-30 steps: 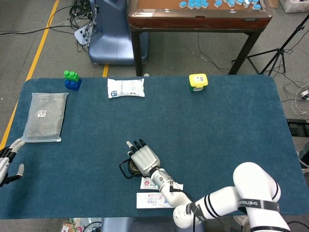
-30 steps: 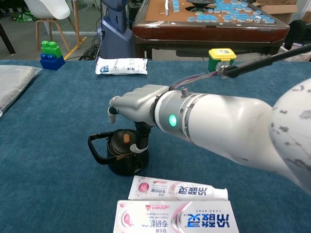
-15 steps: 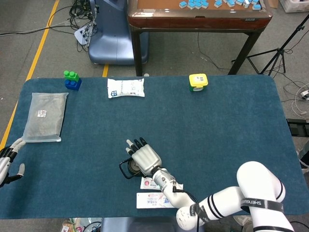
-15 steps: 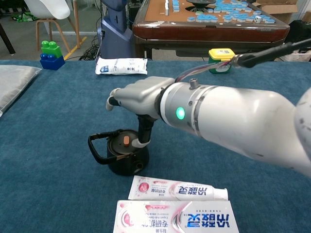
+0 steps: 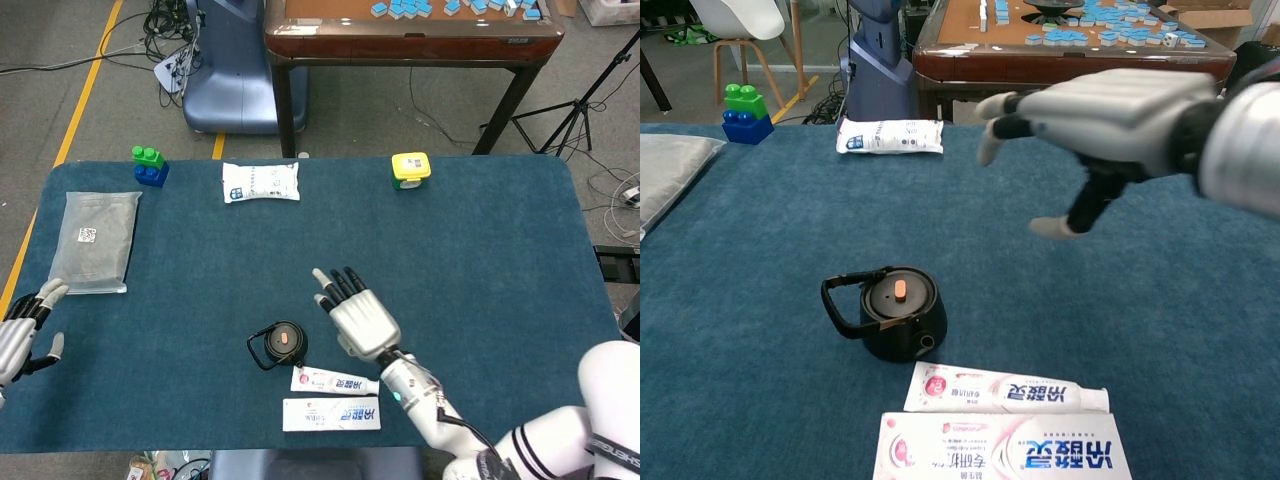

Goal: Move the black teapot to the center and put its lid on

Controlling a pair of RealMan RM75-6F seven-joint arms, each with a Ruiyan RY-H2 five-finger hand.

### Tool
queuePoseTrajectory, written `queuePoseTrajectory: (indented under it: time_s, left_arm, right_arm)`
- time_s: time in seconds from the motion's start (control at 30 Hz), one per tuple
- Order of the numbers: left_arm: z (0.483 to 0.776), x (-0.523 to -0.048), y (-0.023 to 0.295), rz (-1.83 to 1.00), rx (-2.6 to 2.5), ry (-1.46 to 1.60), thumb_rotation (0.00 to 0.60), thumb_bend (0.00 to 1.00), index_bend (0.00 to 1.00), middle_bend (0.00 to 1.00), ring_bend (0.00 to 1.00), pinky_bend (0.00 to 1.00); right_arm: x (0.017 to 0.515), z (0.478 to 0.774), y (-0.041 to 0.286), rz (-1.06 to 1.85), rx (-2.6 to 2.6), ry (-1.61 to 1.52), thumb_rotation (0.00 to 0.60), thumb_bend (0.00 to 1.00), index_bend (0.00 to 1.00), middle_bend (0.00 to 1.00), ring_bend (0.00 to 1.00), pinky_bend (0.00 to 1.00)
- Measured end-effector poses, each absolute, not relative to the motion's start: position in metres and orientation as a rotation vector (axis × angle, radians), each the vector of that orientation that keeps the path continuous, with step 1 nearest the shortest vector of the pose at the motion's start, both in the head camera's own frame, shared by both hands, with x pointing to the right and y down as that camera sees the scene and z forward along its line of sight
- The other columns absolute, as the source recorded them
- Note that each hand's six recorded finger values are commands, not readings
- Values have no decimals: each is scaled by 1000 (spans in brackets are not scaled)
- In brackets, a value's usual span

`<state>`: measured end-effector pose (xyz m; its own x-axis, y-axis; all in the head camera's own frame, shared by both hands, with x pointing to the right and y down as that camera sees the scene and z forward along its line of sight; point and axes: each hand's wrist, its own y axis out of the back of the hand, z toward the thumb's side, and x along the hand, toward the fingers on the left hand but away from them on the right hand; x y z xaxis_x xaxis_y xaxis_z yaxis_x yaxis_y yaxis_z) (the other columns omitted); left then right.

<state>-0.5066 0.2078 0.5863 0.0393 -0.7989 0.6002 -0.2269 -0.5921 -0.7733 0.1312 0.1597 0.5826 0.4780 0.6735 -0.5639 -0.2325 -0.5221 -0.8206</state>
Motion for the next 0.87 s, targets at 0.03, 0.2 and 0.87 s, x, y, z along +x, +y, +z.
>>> queuePoseTrajectory:
  time_s: [0.03,0.2,0.87]
  left_arm:
    - [583,-501,206,-1572,-1849,1031,600,559,0,0,0,0]
    - [565,-479,200,-1506,-1850,1047,600,559,0,0,0,0]
    - [548,-441,213,-1462,-1795,1067,600,559,0,0,0,0]
  right_arm:
    - [144,578,160,1211,-1763,-391,600,329,226,0,0,0]
    - [205,553,165,1265,-1702,-480,600,330,226,0,0,0]
    - [359,510,239,1375,-1611,-606,600,330,226,0,0,0]
